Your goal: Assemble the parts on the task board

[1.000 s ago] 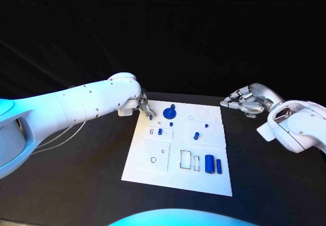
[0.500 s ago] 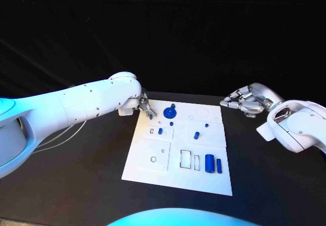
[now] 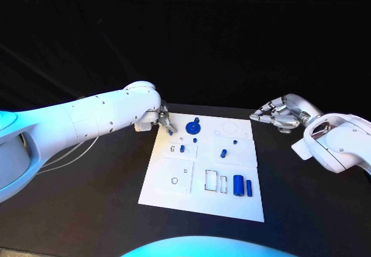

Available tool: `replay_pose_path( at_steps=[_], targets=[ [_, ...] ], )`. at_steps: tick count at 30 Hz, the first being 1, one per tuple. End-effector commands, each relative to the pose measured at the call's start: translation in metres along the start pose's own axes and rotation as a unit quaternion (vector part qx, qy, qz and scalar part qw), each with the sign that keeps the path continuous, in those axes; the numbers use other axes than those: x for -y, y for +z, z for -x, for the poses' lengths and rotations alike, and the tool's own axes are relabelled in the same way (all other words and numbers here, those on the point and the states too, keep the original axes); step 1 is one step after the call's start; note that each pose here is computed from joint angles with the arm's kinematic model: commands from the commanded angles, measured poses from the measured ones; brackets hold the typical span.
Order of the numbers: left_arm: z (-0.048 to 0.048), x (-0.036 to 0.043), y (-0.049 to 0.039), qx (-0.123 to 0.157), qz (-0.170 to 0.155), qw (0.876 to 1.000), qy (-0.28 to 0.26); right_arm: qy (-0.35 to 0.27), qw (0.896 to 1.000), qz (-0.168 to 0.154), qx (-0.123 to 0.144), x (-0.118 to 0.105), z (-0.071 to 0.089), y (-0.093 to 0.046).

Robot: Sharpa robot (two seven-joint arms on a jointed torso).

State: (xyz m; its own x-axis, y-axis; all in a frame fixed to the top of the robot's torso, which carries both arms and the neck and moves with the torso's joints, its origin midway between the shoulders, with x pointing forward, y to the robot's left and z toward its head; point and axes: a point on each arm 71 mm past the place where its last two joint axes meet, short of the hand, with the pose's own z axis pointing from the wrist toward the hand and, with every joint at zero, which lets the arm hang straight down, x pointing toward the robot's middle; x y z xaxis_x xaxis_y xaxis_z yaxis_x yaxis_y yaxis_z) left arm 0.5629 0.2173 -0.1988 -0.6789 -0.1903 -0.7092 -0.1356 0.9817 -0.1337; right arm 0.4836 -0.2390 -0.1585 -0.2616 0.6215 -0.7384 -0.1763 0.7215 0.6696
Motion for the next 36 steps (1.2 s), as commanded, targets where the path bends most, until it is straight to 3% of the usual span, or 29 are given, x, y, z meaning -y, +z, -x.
replay_pose_path(
  at_steps=[1, 15, 22, 29, 36],
  targets=[
    [-0.0016, 0.0019, 0.0001, -0.01, -0.004, 1.0, 0.004, -0.001, 1.0, 0.004, -0.002, -0.001, -0.001, 0.0],
    [-0.0014, 0.001, 0.0005, -0.012, -0.007, 1.0, -0.015, -0.001, 1.0, 0.005, -0.003, -0.001, -0.001, 0.0],
    [-0.0022, -0.0044, -0.003, -0.015, -0.015, 0.999, -0.043, -0.001, 1.0, 0.004, -0.003, -0.001, -0.001, 0.0],
    [-0.0069, -0.0142, -0.0159, -0.021, -0.035, 0.995, -0.089, -0.001, 1.0, 0.002, -0.002, 0.0, 0.0, 0.0],
    [-0.0156, -0.0223, -0.0345, -0.017, -0.056, 0.991, -0.124, -0.001, 1.0, 0.001, -0.003, 0.002, -0.001, 0.0]
  ],
)
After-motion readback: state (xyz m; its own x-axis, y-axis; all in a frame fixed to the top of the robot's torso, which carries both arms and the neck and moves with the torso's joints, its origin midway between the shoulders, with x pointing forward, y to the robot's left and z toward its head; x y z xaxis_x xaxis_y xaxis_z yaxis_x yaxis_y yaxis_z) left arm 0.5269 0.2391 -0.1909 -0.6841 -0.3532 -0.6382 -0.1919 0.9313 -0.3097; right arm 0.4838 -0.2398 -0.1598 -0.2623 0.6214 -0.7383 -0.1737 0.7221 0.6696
